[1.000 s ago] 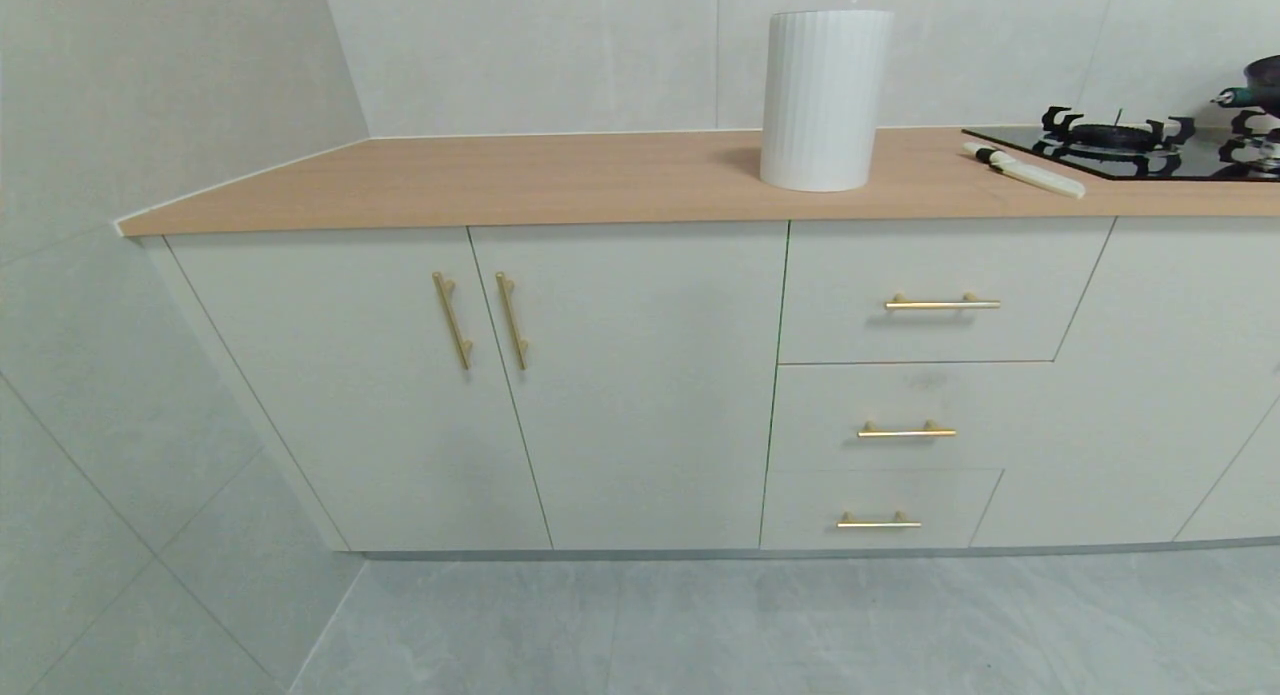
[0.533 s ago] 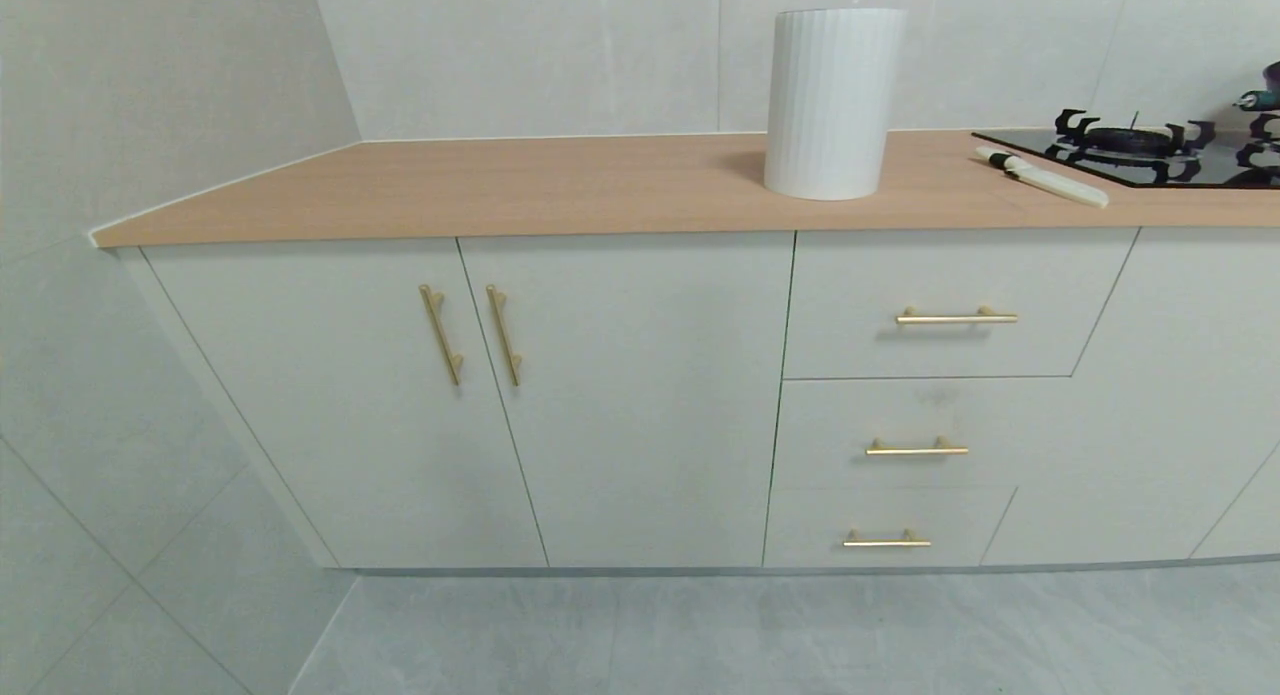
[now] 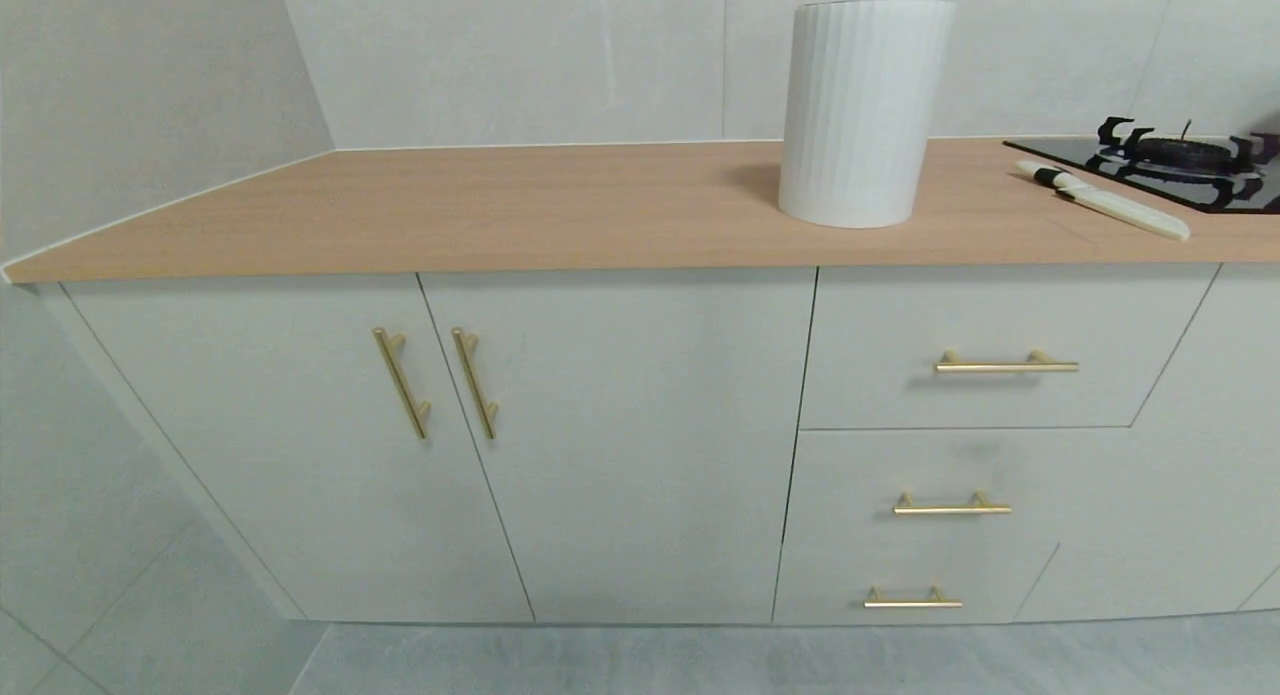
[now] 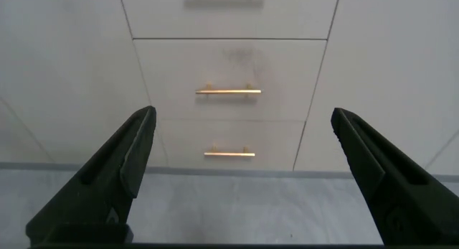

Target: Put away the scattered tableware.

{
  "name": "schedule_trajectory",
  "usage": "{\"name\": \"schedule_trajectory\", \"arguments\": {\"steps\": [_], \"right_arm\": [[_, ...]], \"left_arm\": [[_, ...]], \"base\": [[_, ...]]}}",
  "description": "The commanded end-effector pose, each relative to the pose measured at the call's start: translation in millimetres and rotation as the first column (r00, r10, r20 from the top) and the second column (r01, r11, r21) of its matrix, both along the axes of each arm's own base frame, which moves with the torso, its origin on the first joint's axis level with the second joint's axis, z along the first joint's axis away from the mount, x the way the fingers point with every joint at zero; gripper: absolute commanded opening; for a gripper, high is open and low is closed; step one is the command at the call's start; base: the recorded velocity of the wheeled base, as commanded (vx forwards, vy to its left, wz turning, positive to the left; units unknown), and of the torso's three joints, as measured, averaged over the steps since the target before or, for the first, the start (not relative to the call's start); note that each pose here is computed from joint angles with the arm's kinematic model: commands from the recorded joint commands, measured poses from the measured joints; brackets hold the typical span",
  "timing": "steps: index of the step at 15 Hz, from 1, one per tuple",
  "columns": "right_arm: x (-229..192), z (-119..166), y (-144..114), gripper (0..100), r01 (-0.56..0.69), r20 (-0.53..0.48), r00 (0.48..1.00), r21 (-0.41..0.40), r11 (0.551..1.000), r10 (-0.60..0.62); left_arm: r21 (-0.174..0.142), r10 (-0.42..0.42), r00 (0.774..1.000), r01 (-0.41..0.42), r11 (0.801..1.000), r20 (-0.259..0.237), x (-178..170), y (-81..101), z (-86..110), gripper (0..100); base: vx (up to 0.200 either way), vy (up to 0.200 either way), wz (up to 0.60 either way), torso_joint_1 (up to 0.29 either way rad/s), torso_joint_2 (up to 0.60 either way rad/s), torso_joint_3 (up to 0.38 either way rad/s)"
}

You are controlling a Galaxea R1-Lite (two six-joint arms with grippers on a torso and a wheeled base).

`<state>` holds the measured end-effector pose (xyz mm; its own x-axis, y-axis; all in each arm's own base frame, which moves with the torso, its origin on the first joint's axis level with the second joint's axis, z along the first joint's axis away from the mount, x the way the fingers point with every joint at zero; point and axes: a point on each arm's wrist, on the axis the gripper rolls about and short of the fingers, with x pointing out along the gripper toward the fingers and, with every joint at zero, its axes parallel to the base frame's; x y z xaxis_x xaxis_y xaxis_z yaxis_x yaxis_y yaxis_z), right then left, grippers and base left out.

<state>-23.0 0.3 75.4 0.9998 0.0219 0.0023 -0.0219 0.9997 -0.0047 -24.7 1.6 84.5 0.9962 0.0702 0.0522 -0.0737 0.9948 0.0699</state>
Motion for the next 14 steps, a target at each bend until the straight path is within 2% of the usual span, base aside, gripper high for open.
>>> {"name": "schedule_trajectory", "arguments": {"steps": [1,5,12,14], "right_arm": [[0.2,0.1,0.0,100,-0.001,-0.002,1.0,-0.001,1.0,0.001],[0.2,0.1,0.0,100,-0.003,-0.002,1.0,-0.001,1.0,0.003],[0.2,0.1,0.0,100,-0.003,-0.002,1.0,-0.001,1.0,0.003],[0.2,0.1,0.0,100,-0.003,-0.002,1.0,-0.001,1.0,0.003]], "left_arm": [[0.0,-0.001,1.0,0.001,1.0,0.0,0.0,0.0,0.0,100],[0.0,-0.001,1.0,0.001,1.0,0.0,0.0,0.0,0.0,100],[0.0,-0.001,1.0,0.001,1.0,0.0,0.0,0.0,0.0,100],[0.001,-0.001,1.0,0.001,1.0,0.0,0.0,0.0,0.0,100]], "base": [[0.2,0.0,0.0,0.002,0.0,0.002],[0.2,0.0,0.0,0.002,0.0,0.002],[0.0,0.0,0.0,0.0,0.0,0.0],[0.0,-0.2,0.0,0.002,0.0,0.0]]}}
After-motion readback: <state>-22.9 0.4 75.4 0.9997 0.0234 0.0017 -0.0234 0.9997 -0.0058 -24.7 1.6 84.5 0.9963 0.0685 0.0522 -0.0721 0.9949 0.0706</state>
